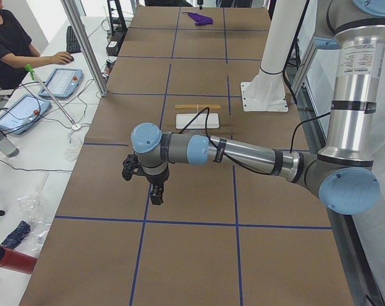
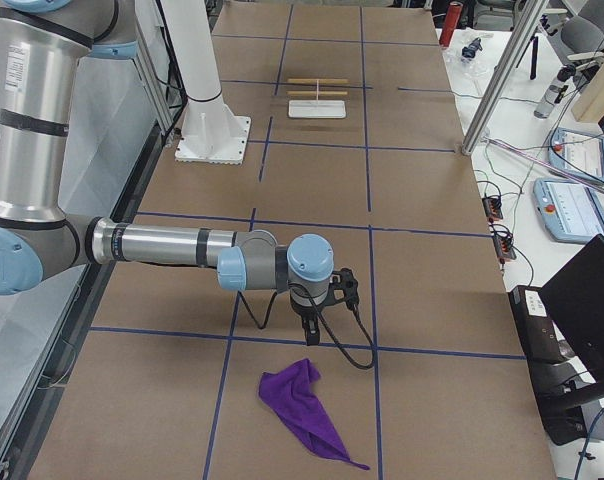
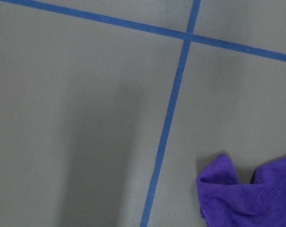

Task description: Hang towel on rack

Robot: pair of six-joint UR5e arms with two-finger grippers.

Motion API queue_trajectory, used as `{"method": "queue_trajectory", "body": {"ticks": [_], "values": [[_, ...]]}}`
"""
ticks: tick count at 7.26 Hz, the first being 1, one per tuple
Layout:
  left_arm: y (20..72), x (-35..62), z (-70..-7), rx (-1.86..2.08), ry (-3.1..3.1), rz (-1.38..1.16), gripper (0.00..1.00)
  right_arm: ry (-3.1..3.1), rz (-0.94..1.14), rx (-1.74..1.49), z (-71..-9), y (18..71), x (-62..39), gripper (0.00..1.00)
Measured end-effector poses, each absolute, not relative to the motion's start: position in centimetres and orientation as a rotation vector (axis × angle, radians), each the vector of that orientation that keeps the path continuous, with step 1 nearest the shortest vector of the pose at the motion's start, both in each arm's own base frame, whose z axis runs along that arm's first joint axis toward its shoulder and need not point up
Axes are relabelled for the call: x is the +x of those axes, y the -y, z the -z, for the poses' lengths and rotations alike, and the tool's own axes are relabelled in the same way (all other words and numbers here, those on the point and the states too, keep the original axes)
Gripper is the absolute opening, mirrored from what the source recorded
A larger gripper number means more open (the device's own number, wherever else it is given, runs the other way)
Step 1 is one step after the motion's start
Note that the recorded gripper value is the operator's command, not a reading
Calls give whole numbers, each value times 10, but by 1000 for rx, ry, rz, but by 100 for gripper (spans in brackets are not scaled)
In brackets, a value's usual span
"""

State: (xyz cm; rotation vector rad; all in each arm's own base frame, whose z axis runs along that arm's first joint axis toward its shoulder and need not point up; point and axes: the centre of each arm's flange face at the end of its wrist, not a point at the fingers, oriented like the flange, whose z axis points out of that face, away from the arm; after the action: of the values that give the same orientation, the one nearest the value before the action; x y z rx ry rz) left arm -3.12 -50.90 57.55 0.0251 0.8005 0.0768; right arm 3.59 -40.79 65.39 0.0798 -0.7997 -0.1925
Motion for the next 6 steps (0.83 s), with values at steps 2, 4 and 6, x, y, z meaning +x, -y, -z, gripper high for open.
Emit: {"method": "queue_trajectory", "body": {"ticks": [2,4,6], "values": [[514,-29,-558,38,-800,-86,100,799,169,69,-655,407,36,100],[515,-27,-550,47,-795,-93,100,799,165,66,-656,407,36,100],[516,-27,-547,53,-795,-96,100,805,166,69,-655,407,35,100]]}}
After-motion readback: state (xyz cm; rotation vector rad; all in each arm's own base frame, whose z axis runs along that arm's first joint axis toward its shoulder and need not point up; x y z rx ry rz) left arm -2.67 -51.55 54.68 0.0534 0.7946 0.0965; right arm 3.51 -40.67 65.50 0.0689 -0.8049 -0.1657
